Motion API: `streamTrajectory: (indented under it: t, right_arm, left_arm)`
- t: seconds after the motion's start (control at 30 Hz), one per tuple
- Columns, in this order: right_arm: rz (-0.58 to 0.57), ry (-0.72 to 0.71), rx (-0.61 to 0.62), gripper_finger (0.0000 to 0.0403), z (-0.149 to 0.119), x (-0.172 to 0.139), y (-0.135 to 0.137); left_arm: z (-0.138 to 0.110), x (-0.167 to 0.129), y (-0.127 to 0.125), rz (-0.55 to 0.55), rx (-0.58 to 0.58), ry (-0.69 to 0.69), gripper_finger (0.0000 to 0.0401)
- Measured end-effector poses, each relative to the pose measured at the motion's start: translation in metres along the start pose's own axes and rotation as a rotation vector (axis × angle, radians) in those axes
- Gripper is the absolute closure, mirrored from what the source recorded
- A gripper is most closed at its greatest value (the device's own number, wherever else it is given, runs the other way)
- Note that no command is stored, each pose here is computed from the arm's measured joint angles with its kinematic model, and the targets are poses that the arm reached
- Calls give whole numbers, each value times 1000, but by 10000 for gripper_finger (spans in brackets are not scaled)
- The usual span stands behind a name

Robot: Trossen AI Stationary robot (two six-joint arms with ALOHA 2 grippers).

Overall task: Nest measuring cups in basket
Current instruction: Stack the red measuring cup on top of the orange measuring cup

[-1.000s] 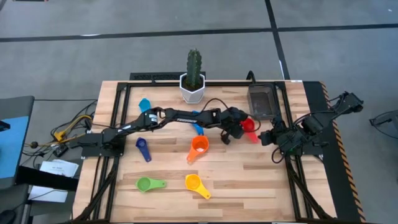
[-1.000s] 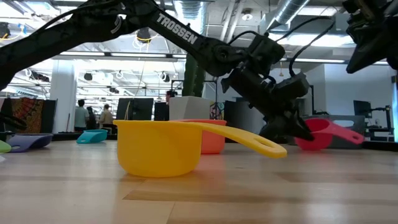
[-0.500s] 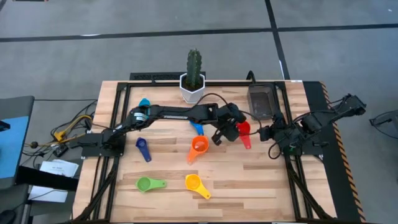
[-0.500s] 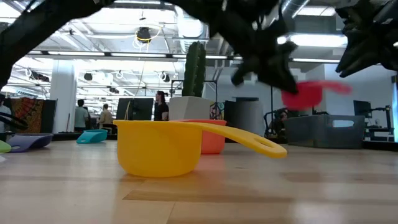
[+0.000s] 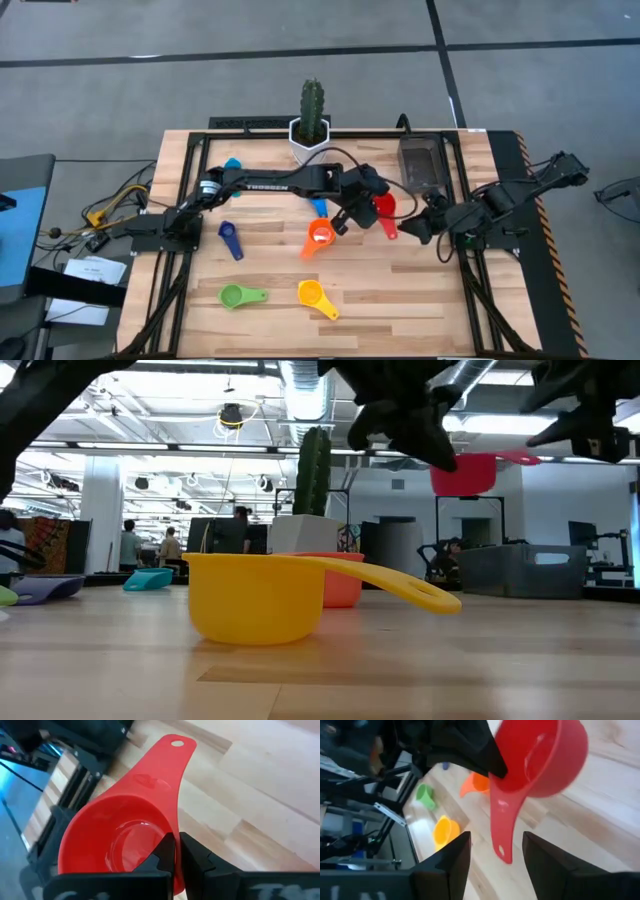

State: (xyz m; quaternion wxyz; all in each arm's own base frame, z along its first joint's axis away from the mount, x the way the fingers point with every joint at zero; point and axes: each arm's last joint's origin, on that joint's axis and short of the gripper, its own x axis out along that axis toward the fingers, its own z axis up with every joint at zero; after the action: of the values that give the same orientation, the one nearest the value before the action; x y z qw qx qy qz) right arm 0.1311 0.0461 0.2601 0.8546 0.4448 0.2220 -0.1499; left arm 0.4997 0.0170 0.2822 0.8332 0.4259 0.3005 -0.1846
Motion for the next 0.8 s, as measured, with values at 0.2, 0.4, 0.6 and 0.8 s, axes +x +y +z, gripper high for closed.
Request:
streamTrajectory:
  t: [0.2,0.4,0.6,0.8]
  right_arm:
    - [-15,13,-14,251,-1,3,0]
    - [-9,39,-24,286,-4,8,3]
    - [41,49,-55,290,-5,16,12]
    - [38,68,-64,294,-8,23,15]
  left_arm:
    - [18,-4,-8,9,19,-25,401]
    - [28,-8,-11,11,-10,-40,401]
    - [29,-13,-9,20,-28,-47,401]
    - [31,-19,-7,24,-21,-51,401]
